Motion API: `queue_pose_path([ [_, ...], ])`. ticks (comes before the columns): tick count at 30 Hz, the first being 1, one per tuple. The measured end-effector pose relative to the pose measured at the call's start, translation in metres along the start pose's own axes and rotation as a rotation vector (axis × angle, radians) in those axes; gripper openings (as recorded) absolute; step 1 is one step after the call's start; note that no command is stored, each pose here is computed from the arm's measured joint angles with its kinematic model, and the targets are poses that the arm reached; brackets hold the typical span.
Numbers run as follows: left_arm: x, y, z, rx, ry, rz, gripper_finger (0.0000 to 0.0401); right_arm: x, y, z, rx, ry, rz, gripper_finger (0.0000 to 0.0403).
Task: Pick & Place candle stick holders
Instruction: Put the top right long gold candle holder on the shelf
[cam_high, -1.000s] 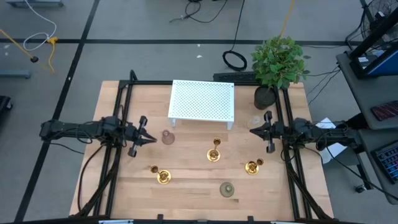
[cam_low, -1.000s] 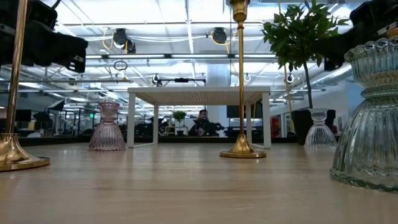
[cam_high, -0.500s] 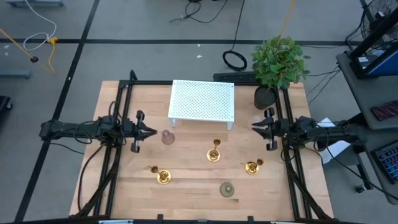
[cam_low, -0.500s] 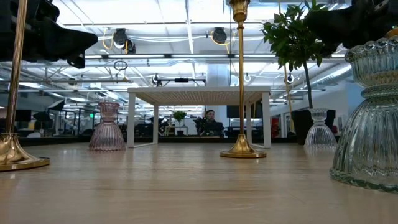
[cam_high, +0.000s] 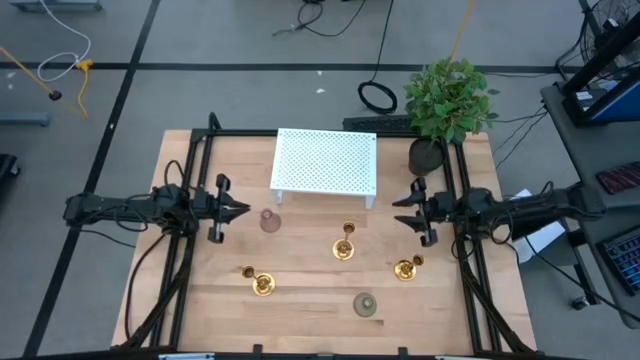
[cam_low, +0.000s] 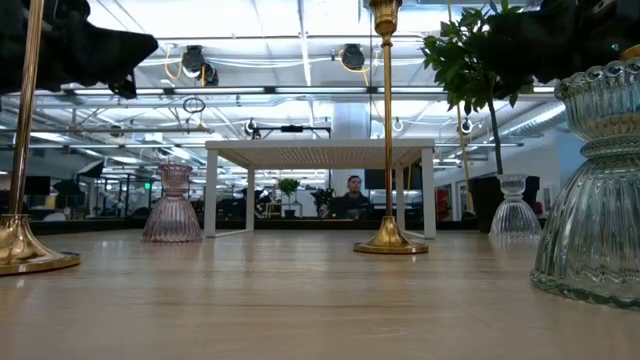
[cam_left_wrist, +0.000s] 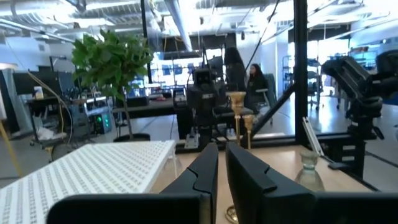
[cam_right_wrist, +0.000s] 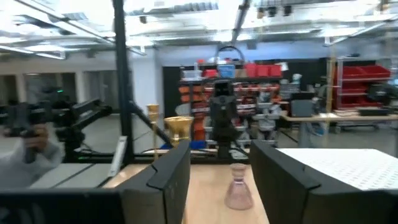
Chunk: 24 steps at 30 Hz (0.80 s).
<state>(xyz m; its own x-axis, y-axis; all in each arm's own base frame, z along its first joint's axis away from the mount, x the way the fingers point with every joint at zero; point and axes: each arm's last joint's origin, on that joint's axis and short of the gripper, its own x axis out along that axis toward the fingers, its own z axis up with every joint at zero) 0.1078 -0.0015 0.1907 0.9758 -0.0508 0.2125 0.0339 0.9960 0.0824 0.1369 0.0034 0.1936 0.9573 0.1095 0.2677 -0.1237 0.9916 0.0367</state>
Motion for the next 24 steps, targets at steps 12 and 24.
queue_pose_path([
  [12, 0.008, 0.002, 0.020, 0.003, -0.064, 0.005, 0.0158, 0.037, 0.001, -0.012, 0.023, 0.157, 0.020, 0.0172],
  [24, 0.029, 0.005, 0.031, 0.000, -0.009, 0.035, 0.0182, 0.086, -0.003, -0.032, 0.085, 0.295, 0.009, 0.0172],
])
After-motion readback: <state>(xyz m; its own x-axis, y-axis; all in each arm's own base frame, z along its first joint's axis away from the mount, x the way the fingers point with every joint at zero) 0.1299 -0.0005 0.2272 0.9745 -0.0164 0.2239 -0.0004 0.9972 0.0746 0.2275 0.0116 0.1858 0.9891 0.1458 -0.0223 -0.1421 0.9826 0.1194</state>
